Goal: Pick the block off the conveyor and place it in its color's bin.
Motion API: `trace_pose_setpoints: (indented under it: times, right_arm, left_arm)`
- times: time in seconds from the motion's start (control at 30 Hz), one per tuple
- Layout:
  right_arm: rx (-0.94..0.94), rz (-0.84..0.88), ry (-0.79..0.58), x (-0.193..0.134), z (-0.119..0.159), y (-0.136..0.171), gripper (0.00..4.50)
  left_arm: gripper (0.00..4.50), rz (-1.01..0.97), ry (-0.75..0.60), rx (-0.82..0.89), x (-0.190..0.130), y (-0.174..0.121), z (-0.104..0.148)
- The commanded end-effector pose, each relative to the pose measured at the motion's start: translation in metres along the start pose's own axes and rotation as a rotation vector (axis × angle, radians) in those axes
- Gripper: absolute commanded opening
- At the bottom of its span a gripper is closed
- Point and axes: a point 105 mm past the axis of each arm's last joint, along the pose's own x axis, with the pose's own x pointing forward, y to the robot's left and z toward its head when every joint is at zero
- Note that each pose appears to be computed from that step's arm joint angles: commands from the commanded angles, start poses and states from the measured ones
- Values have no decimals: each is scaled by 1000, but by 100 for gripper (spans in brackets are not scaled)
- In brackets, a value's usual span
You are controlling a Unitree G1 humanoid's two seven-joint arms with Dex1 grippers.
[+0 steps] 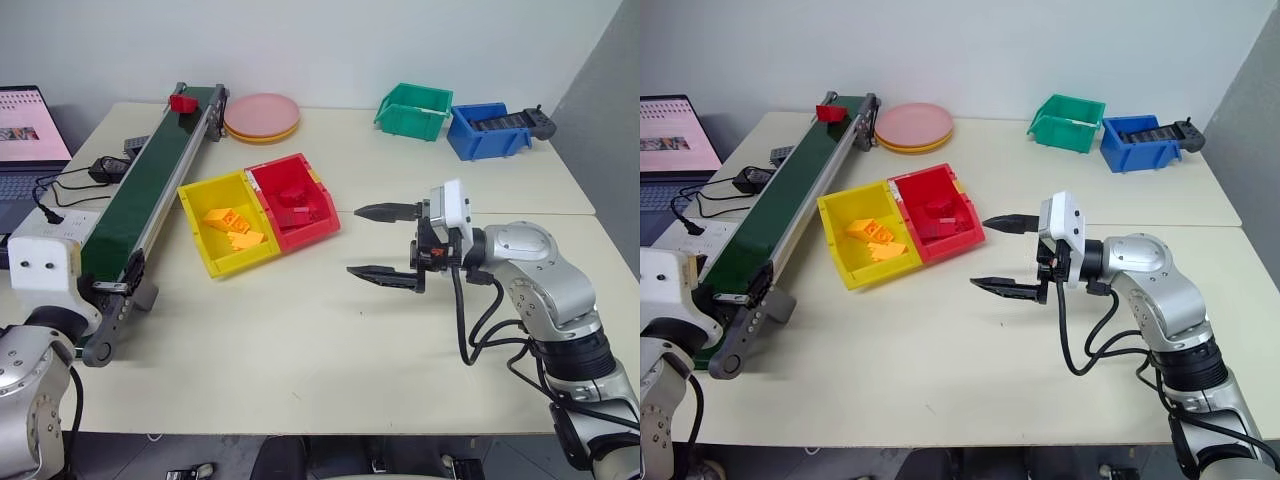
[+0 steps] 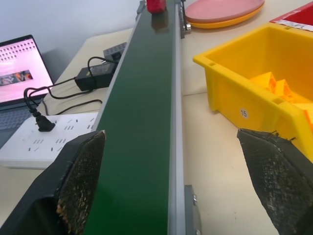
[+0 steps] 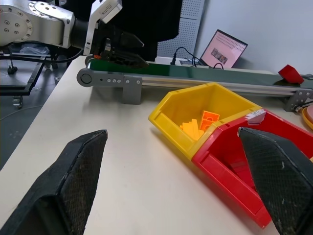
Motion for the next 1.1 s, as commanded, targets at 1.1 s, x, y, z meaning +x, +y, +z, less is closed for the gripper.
trace_pose_setpoints:
  times: [1.1]
  right_arm:
    - [-26,127,36,18,21,8,450]
  left_arm:
    - [449,27,41,-127,-16,30,-4]
